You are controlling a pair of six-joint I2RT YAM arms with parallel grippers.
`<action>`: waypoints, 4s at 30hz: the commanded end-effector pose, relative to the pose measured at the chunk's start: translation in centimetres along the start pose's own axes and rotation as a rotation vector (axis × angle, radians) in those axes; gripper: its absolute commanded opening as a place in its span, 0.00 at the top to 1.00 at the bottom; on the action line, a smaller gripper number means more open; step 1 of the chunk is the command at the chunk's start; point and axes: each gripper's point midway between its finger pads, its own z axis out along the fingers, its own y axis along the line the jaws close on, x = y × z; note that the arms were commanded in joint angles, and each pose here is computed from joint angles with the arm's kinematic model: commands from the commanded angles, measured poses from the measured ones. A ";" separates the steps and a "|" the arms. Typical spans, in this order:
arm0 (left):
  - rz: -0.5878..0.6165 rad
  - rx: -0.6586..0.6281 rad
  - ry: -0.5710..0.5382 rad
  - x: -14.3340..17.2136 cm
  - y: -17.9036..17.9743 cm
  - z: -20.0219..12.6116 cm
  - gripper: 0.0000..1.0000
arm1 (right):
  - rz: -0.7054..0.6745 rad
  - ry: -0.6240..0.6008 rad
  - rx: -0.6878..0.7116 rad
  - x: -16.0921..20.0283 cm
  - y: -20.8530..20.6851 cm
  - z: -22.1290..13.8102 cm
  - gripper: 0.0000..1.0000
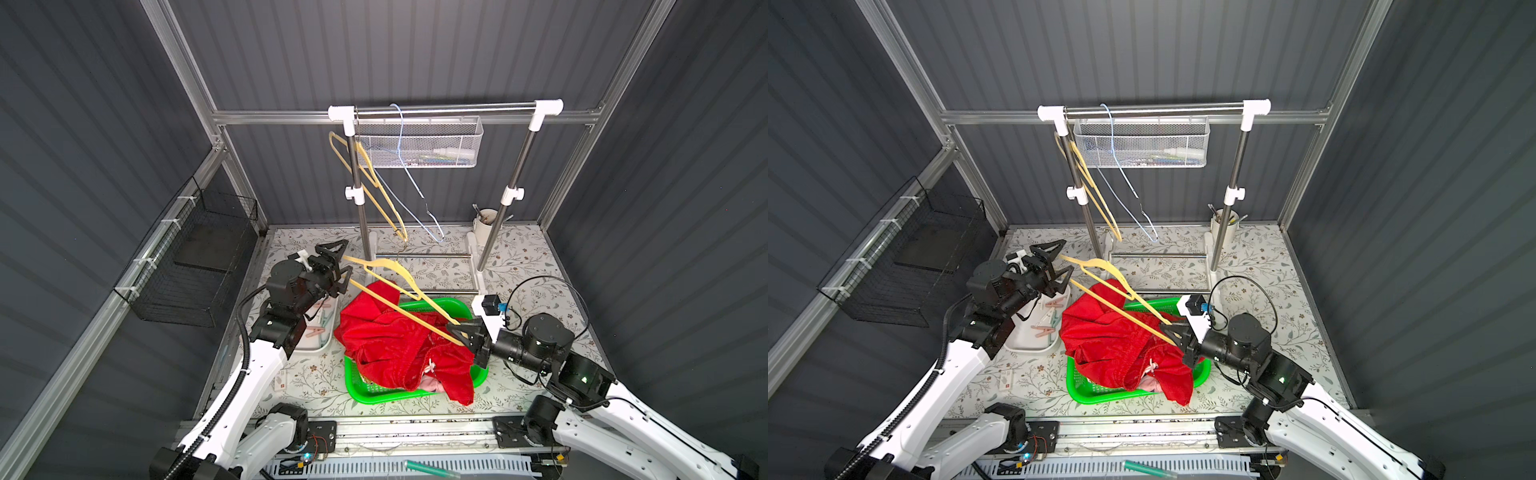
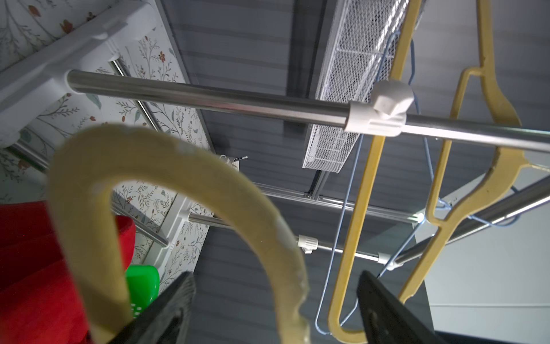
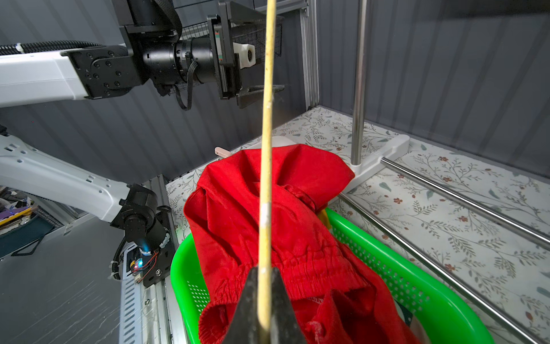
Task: Remove the clothespins securing shorts to the hanger
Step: Adjust the hanger, then place the hanger on the clothesline.
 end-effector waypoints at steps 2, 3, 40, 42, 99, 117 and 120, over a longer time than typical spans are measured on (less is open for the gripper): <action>0.141 -0.003 -0.036 -0.2 -2.1 -1.4 0.00 | 0.010 -0.006 0.028 -0.8 -0.1 -1.2 1.00; 0.162 -0.011 -0.043 -0.3 -2.3 -1.5 0.00 | 0.012 0.001 0.035 -0.6 -0.2 -1.4 1.00; 0.233 -0.073 -0.052 -0.7 0.0 -1.5 0.00 | 0.025 -0.104 0.384 -1.9 -4.5 -8.6 1.00; 0.232 -0.081 -0.047 -0.7 0.4 -1.3 0.00 | 0.026 -0.097 0.406 -1.9 -4.8 -8.8 1.00; 1.012 -0.465 0.192 -0.1 5.1 -4.9 0.00 | -0.232 -0.050 0.463 -21.2 -8.8 -7.1 1.00; 1.014 -0.506 0.226 0.3 6.8 -6.2 0.00 | -0.180 -0.038 0.401 -23.9 -12.5 -4.5 1.00; 1.018 -0.507 0.225 0.3 6.8 -6.4 0.00 | -0.168 -0.032 0.393 -24.0 -13.1 -4.1 1.00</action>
